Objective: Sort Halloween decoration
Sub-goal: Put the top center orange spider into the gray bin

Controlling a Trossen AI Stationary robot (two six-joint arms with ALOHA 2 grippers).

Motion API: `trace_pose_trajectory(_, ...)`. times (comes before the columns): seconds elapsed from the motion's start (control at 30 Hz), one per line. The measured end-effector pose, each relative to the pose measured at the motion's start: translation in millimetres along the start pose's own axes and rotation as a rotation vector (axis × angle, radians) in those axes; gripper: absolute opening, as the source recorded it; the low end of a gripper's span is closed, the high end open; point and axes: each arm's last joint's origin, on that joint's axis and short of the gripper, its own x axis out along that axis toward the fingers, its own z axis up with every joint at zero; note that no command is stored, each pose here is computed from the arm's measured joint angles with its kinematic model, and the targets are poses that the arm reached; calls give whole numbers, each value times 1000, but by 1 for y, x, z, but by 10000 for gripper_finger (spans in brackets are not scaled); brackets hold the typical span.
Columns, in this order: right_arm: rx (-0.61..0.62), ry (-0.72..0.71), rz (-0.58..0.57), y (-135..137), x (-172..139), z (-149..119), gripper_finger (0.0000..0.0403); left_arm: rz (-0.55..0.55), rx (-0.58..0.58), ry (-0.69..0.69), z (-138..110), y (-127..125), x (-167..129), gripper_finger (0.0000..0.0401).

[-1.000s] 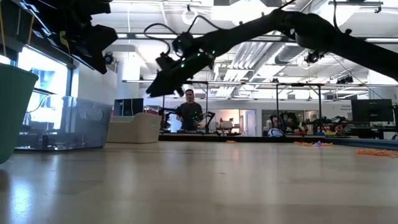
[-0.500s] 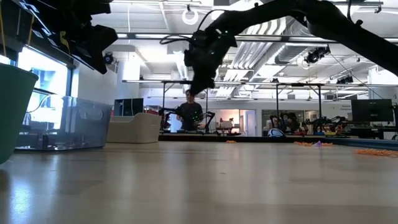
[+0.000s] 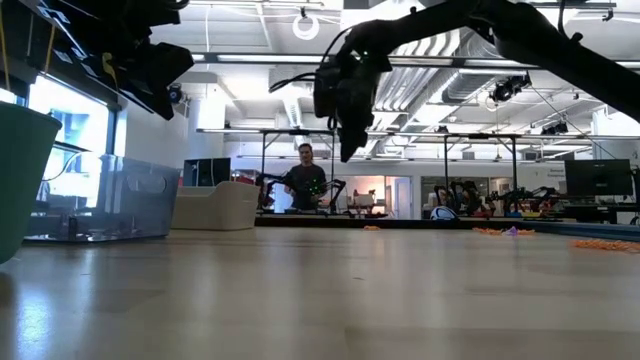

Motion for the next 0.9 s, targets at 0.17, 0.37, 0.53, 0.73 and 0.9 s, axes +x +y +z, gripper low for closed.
trace_pose_trajectory(0.17, 37, 4, 3, -13, -3, -8, 82, 10, -2, 1, 1, 1, 1, 136)
trace_pose_trajectory(0.37, 111, 16, 25, -43, 16, -25, 82, 15, 2, 0, 1, 2, 1, 136)
trace_pose_trajectory(0.53, 194, 88, 63, -66, 48, -52, 82, 26, -1, 5, 1, 3, 1, 136)
trace_pose_trajectory(0.73, 253, 63, 47, -84, 79, -69, 82, 39, -13, 9, 5, 6, 4, 136)
trace_pose_trajectory(0.9, 234, 9, -7, -88, 85, -65, 82, 50, -5, 13, 7, 6, 7, 136)
